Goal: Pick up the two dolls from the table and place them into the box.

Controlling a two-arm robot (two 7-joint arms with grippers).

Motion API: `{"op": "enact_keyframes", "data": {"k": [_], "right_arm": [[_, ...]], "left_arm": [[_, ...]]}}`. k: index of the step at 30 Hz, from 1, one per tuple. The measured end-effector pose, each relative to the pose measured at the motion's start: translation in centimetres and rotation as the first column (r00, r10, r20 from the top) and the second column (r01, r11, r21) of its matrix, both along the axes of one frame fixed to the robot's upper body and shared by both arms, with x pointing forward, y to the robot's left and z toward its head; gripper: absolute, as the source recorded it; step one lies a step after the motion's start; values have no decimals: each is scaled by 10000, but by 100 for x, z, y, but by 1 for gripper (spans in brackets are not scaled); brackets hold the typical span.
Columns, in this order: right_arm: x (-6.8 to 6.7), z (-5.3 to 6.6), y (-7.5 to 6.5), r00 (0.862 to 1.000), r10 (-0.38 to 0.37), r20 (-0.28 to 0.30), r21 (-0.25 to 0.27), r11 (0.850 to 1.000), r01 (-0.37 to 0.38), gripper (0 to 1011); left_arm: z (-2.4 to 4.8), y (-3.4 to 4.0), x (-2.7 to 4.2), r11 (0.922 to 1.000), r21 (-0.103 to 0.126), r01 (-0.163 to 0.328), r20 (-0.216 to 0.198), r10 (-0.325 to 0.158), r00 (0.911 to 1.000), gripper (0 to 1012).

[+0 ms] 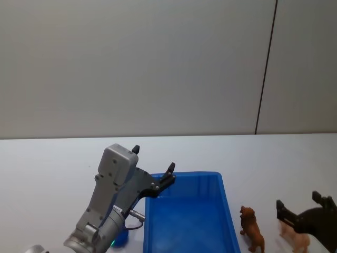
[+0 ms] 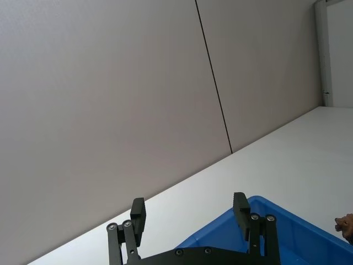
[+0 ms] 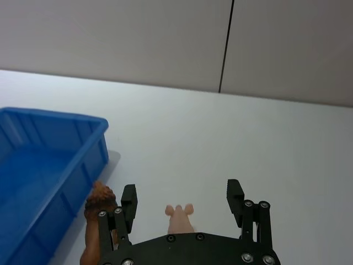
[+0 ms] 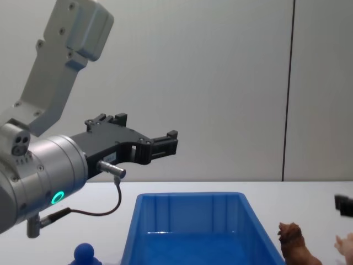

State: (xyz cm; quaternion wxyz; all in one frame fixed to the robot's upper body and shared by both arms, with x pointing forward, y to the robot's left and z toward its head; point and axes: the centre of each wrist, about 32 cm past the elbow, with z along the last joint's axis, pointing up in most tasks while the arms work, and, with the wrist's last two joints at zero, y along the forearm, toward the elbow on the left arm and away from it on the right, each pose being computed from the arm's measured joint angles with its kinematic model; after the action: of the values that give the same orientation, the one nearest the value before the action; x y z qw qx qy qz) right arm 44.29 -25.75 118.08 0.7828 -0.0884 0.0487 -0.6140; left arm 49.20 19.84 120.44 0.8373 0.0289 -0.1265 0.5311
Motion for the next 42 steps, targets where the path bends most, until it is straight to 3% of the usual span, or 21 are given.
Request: {"op": "enact_keyframes", "data": {"k": [17, 25, 28, 36, 42], "right_arm": [[9, -205, -86, 9869, 70, -1614, -89, 9999, -85, 970], [-5, -263, -109, 9789, 139, -2039, -75, 9998, -158, 783], [-11, -279, -115, 9765, 148, -2149, -66, 9998, -166, 650], [-22, -298, -125, 9740, 142, -2260, -41, 9999, -156, 415], [-28, -277, -119, 9781, 164, -2073, -26, 9998, -173, 379]], "left_arm": [[0, 0, 0, 10000, 0, -1, 0, 1, 10000, 1001], [0, 0, 0, 10000, 0, 0, 0, 0, 10000, 1001], [0, 0, 0, 10000, 0, -1, 0, 1, 10000, 1001], [0, 0, 0, 10000, 1, 0, 0, 0, 10000, 1001], [0, 0, 0, 10000, -1, 0, 0, 0, 10000, 1001]]}}
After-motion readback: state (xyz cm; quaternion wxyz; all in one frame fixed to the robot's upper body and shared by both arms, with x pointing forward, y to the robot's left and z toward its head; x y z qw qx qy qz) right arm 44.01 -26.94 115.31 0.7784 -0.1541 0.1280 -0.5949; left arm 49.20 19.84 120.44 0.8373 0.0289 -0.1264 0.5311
